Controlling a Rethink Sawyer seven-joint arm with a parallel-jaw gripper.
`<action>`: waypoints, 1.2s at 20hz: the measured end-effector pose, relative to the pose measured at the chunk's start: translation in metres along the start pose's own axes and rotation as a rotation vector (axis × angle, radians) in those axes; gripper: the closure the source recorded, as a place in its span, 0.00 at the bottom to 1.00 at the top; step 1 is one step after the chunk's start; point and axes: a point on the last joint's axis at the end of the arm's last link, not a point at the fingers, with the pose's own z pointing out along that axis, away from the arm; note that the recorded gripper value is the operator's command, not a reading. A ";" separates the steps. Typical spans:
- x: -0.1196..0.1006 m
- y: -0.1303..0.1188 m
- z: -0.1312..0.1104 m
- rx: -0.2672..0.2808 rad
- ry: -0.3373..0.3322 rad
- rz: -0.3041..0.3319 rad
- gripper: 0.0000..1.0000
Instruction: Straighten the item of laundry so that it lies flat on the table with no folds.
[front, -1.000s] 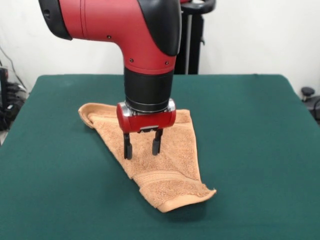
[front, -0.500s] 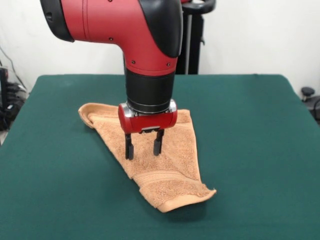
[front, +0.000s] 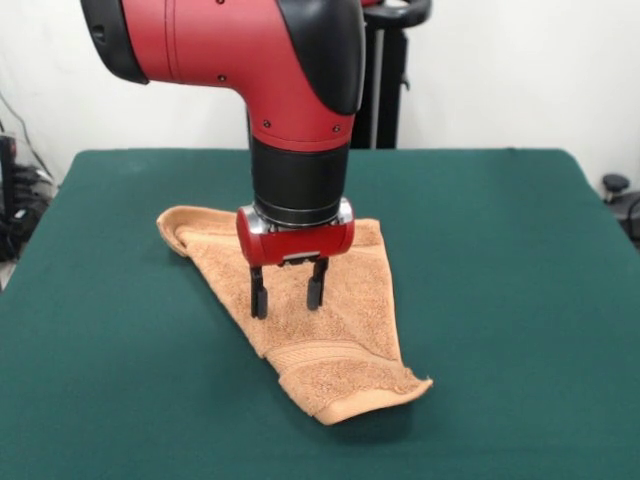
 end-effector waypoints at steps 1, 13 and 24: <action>0.000 0.000 0.000 0.000 0.000 0.000 0.00; -0.006 -0.001 -0.015 0.013 -0.011 -0.007 0.00; -0.025 0.027 -0.032 0.025 -0.033 -0.058 0.00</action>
